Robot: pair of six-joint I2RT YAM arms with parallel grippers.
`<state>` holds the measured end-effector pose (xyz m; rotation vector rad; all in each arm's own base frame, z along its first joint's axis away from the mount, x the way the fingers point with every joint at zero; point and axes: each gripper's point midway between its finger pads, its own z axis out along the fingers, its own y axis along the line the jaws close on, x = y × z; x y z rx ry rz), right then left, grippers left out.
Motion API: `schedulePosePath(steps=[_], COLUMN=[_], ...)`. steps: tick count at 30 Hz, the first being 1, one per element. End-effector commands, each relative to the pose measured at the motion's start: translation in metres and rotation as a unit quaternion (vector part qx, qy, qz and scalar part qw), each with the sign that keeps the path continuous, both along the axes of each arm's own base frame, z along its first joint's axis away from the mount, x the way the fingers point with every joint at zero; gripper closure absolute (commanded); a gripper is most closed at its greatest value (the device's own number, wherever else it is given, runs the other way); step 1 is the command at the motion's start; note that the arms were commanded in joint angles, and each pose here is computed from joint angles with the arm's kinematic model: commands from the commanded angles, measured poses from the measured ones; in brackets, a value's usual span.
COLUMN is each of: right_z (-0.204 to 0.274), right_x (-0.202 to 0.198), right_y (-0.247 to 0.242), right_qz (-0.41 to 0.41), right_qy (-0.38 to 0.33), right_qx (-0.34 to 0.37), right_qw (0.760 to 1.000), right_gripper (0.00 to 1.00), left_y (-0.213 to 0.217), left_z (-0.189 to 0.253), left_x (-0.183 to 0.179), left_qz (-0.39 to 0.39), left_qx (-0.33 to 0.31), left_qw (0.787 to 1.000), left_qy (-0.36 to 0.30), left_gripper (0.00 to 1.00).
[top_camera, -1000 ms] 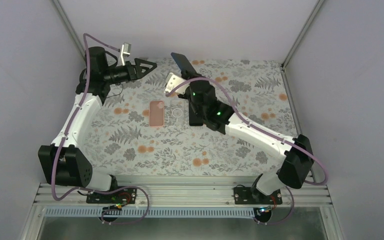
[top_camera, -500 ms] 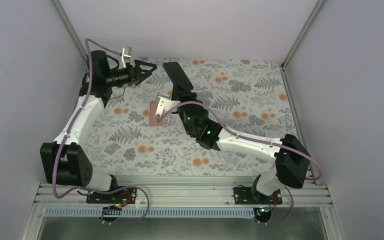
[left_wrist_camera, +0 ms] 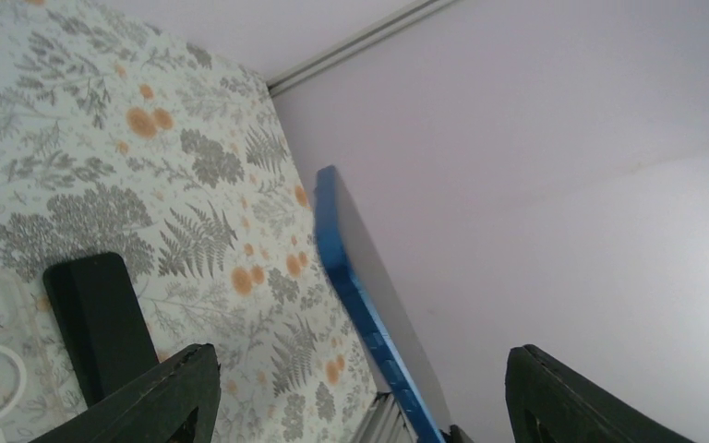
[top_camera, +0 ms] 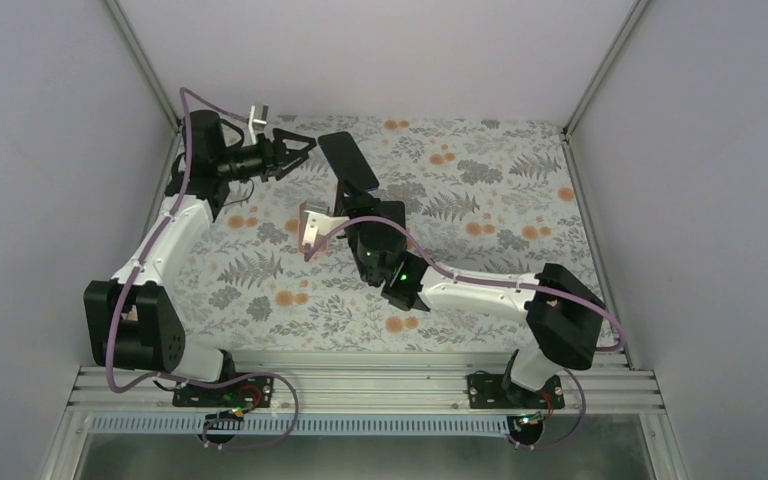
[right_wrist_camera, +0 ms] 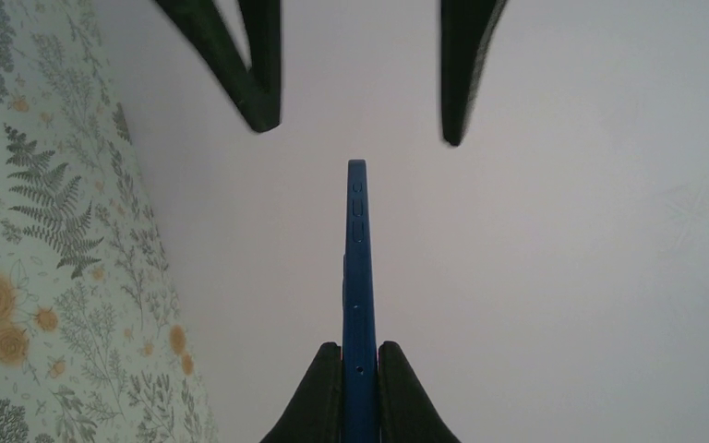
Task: Take the phone out of the phone case
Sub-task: Place the phone at the center of the board.
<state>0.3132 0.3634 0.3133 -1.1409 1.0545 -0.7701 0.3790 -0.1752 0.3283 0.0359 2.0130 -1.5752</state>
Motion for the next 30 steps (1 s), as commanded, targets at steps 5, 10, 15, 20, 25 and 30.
schedulePosePath(steps=[5,10,15,20,25,30], right_z=[0.021,0.011,0.006,0.001,-0.001,-0.001], right_x=[-0.012,-0.013,-0.015,-0.017,-0.018,-0.019], right_y=[0.004,0.009,0.014,0.016,0.016,0.014], right_qz=[0.003,0.006,0.008,0.009,0.007,0.005], right_qy=[-0.032,-0.027,-0.026,-0.025,-0.027,-0.032], right_qx=[0.035,0.026,0.021,0.016,0.009,0.010], right_qw=[0.999,0.999,0.999,1.000,1.000,0.999], right_gripper=[0.96,0.96,0.96,0.96,0.96,0.95], left_y=[-0.017,-0.029,-0.038,-0.042,-0.042,-0.042], left_z=[-0.011,-0.014,-0.021,-0.023,-0.024,-0.024], left_x=[-0.002,-0.007,-0.011,-0.011,-0.011,-0.011], left_qz=[-0.025,-0.042,-0.053,-0.061,-0.060,-0.060], left_qx=[-0.013,-0.013,-0.012,-0.015,-0.017,-0.018], left_qw=[0.999,0.999,0.998,0.998,0.997,0.997], left_qy=[0.020,0.022,0.029,0.032,0.039,0.038], left_gripper=[0.28,0.37,0.47,0.59,0.73,0.85])
